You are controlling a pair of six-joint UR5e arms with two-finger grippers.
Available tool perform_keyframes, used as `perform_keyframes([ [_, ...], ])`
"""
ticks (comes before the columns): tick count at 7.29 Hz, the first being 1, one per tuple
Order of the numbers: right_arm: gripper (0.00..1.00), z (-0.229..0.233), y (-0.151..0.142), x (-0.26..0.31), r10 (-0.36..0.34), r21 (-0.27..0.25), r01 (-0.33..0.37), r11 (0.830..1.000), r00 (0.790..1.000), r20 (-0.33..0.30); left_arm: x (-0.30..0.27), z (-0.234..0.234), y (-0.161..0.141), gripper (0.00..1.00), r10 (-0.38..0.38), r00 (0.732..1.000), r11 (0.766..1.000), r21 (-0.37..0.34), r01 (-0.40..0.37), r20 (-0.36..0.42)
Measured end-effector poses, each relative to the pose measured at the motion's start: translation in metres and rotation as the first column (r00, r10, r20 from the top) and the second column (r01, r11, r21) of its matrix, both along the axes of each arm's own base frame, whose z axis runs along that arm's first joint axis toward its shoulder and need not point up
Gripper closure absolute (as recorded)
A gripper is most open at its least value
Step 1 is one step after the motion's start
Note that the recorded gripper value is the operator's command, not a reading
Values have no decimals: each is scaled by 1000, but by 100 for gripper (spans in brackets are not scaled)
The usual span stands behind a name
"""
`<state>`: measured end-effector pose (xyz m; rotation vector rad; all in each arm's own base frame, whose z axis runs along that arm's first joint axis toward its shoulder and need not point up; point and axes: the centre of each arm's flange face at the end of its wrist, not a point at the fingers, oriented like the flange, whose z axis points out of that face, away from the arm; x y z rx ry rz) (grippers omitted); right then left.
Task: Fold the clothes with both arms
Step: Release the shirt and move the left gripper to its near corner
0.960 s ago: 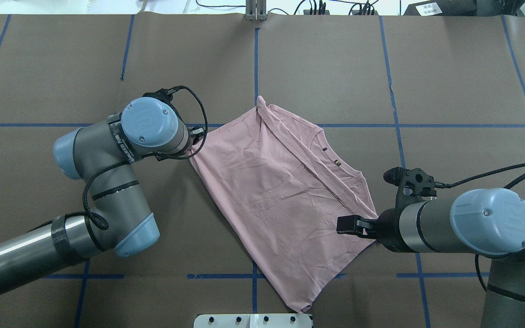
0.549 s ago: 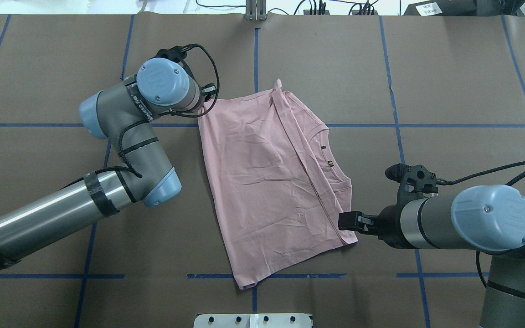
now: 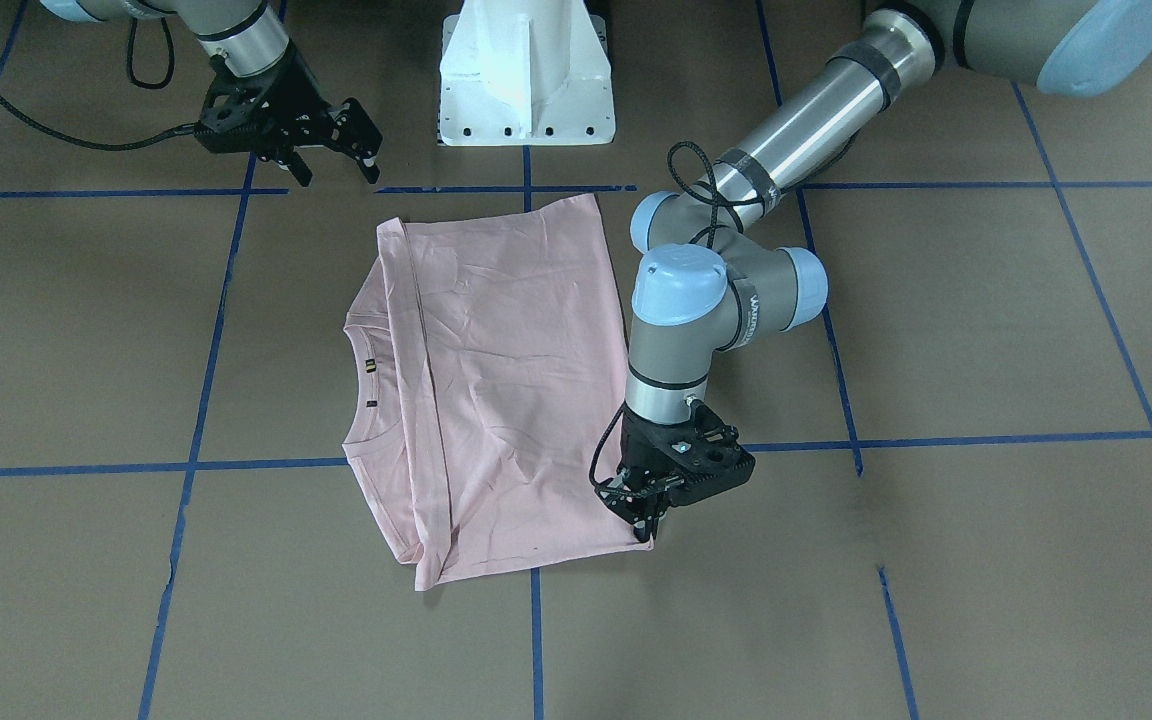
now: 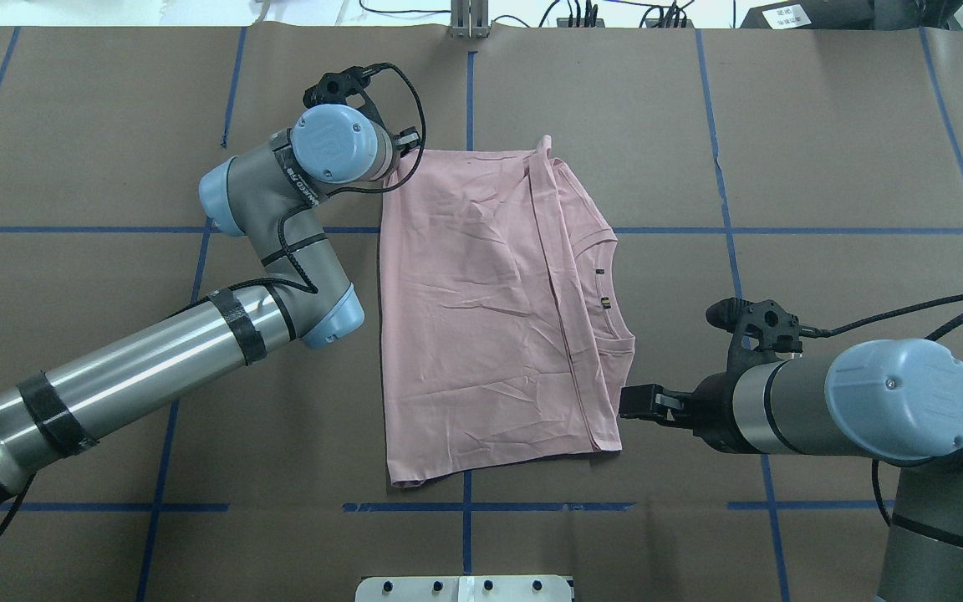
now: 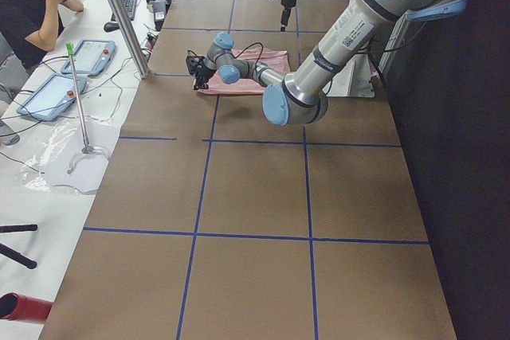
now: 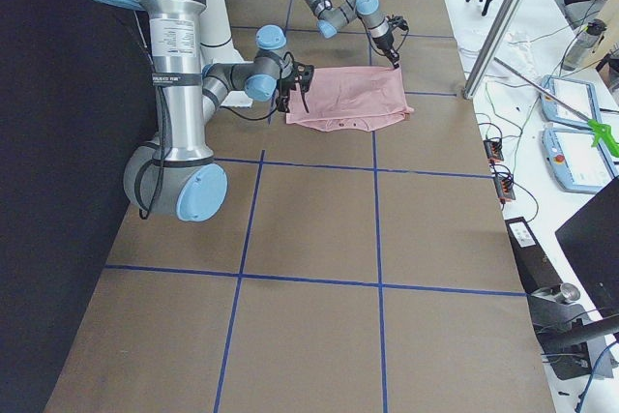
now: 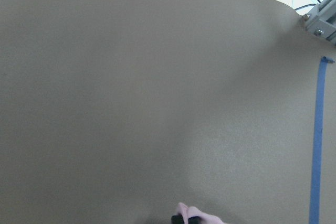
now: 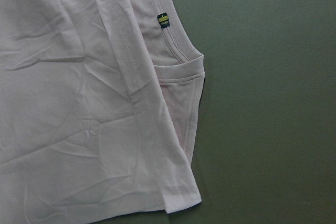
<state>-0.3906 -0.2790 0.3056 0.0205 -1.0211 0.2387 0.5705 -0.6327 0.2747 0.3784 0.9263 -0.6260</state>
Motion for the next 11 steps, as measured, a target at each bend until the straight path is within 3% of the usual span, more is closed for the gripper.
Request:
perform_keyframes([
  [3, 0, -5, -1, -4, 1, 5, -1, 1000, 1000, 9, 3, 11, -15, 100, -39, 999, 996, 83, 41, -23],
  [4, 0, -7, -3, -7, 2, 7, -2, 1000, 1000, 12, 2, 8, -16, 27, -47, 999, 994, 96, 49, -25],
  [5, 0, -8, -4, -9, 3, 8, -3, 1000, 1000, 12, 2, 7, -18, 0, -50, 999, 993, 106, 52, -19],
  [8, 0, -8, -7, -9, 9, 12, -9, 1000, 1000, 12, -8, -3, -30, 0, -19, 1000, 988, 152, 16, 20],
  [10, 0, -10, -10, -7, 15, 15, -15, 1000, 1000, 14, -19, -15, -17, 0, 51, 999, 994, 97, -52, 10],
  [11, 0, -10, -12, -6, 18, 16, -18, 1000, 1000, 13, -36, -25, 9, 0, 95, 995, 995, 37, -95, 7],
])
